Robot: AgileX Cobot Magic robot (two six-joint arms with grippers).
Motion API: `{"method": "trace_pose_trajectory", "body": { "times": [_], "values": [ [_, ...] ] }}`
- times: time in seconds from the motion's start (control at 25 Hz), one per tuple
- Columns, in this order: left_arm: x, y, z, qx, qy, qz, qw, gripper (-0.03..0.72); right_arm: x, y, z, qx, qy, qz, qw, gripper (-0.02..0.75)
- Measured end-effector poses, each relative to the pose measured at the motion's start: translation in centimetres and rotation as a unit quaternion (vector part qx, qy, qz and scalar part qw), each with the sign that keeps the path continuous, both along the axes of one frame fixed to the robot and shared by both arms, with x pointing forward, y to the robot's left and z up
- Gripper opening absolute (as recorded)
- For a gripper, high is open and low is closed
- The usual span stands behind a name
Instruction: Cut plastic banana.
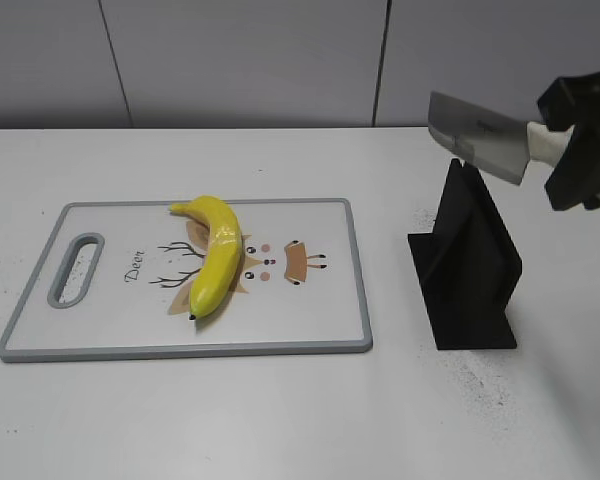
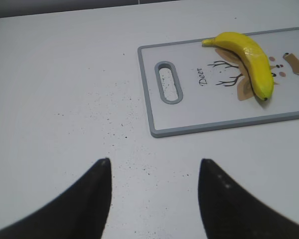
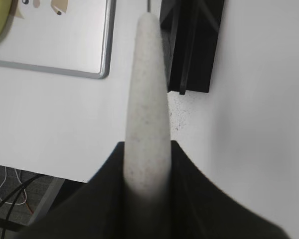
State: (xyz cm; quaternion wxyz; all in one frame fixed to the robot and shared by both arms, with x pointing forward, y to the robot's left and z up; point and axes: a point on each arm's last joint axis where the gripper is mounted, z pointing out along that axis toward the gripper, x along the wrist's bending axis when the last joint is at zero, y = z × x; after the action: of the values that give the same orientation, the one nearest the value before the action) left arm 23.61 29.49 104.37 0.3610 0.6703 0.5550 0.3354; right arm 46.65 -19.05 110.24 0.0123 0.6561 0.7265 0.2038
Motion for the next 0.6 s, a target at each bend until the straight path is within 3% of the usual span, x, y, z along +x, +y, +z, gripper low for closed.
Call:
{"method": "trace_pose_trajectory", "body": {
  "times": [0.32, 0.48, 0.6],
  "values": [
    [0.0, 0.0, 0.0, 0.0, 0.0, 0.0, 1.0, 0.534, 0.3, -0.1, 3.1, -0.018, -0.047, 0.042, 0.998, 0.162],
    [-0.1, 0.0, 0.2, 0.007, -0.006, -0.004, 1.0, 0.534, 0.3, 0.0, 3.7, -0.044, -0.079, 0.145, 0.985, 0.162],
    [-0.2, 0.0, 1.1, 0.012, -0.029, -0.007, 0.999, 0.534, 0.3, 0.5, 3.7, -0.052, -0.099, 0.24, 0.964, 0.162]
  ]
}}
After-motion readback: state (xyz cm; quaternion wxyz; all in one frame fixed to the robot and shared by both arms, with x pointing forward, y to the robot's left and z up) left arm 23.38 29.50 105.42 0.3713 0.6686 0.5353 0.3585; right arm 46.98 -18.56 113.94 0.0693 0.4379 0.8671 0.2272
